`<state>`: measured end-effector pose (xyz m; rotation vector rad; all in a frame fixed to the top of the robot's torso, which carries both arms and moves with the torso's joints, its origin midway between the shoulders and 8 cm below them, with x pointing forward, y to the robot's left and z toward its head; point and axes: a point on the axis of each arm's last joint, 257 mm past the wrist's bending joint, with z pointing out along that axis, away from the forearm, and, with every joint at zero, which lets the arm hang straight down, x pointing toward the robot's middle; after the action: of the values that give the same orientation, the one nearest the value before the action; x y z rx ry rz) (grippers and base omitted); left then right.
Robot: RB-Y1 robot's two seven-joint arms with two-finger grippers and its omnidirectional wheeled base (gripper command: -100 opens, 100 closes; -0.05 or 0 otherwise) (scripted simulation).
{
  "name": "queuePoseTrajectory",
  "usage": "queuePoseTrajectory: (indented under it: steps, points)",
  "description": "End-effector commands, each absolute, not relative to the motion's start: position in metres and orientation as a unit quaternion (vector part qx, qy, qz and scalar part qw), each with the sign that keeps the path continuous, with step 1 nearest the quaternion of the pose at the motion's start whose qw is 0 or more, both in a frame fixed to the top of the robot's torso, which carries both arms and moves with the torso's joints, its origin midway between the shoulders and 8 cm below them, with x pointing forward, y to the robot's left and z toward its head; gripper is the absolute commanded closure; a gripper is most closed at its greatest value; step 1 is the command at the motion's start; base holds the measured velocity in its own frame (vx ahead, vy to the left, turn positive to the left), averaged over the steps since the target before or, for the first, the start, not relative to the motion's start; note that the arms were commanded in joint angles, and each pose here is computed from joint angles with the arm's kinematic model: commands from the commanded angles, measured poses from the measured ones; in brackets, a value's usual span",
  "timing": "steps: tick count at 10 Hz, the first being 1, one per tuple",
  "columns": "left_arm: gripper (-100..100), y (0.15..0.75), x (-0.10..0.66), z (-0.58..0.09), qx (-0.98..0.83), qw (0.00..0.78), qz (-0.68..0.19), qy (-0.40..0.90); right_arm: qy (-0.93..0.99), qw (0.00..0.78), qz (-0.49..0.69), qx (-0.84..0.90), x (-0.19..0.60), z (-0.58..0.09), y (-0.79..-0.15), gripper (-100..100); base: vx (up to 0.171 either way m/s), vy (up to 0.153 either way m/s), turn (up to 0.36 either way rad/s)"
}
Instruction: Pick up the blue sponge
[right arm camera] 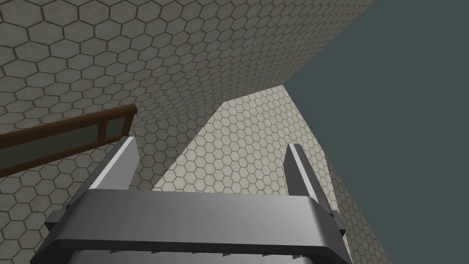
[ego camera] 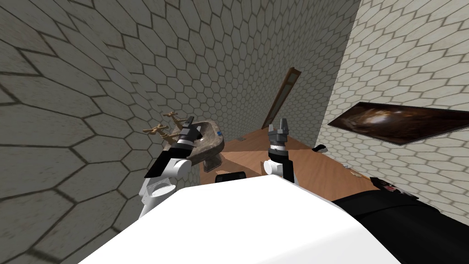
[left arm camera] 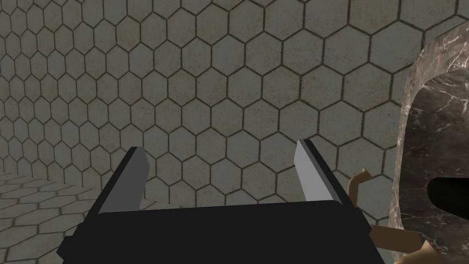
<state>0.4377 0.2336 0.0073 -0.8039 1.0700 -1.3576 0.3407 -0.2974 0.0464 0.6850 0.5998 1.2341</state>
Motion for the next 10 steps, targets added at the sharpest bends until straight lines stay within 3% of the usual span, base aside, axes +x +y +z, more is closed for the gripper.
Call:
queuePoseTrajectory:
  steps: [1, 10]
  points:
    - [-100, 0.232, 0.440, -0.001, -0.351, 0.571, -0.575, 0.470, 0.271, 0.720, 0.558, 0.310, 0.341, 0.046, -0.297, 0, -0.005, -0.001, 0.002]
    - [-100, 0.213, 0.460, -0.033, -0.374, 0.508, -0.552, 0.545, 0.271, 0.720, 0.558, 0.310, 0.341, 0.046, -0.297, 0, -0.003, -0.004, -0.033]
